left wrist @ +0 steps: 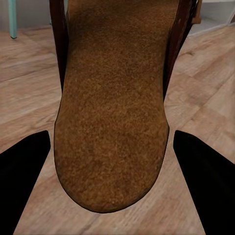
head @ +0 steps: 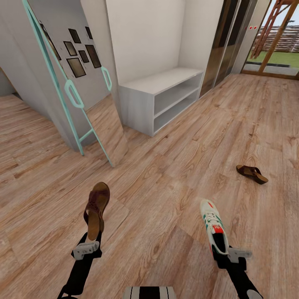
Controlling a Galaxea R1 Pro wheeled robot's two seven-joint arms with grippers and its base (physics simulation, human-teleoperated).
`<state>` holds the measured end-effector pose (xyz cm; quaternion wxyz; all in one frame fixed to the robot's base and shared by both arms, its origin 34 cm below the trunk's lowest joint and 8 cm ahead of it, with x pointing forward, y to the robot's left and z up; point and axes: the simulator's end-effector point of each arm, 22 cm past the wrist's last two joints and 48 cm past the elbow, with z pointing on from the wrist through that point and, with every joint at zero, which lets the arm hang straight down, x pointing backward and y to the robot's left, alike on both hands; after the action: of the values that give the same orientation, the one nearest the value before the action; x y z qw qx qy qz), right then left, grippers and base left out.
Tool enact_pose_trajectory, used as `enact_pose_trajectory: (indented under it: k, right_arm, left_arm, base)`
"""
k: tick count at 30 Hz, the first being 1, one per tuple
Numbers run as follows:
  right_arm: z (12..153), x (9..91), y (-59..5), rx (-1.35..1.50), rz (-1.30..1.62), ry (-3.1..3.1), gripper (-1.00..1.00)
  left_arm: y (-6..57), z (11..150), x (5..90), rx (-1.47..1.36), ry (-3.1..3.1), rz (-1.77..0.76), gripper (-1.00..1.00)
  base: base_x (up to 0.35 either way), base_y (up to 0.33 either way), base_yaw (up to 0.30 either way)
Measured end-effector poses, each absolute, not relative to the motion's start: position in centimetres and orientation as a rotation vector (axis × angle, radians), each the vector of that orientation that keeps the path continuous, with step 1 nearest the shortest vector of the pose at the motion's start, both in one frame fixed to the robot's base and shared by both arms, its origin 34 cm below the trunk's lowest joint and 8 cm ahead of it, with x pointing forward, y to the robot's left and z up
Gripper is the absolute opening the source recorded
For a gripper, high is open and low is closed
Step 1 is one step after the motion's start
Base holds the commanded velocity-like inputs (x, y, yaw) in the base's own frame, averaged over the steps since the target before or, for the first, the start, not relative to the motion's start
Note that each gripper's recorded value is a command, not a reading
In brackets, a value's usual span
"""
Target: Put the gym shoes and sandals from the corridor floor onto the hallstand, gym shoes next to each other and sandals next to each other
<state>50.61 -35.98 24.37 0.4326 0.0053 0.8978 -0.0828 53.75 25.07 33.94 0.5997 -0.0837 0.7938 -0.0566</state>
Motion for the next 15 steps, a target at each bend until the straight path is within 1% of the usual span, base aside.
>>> enact_pose_trajectory:
  k: [4, 8, 15]
  right_arm:
    - [25.9, 53.0, -37.6, 0.035, -0.260, 2.207, -1.00]
    - [26.4, 52.0, -38.6, 0.039, -0.287, 2.166, -1.00]
    - [26.5, 51.5, -38.5, 0.030, -0.282, 2.149, -1.00]
  left_arm:
    - [25.0, 33.8, 53.5, -0.179, 1.845, -0.128, -1.00]
    - [24.5, 33.8, 53.5, -0.151, 1.848, -0.128, -1.00]
    - [24.3, 33.8, 53.4, -0.138, 1.849, -0.132, -1.00]
  base:
    - [0.000, 0.000, 0.000]
    - [0.000, 0.000, 0.000]
    - [0.000, 0.000, 0.000]
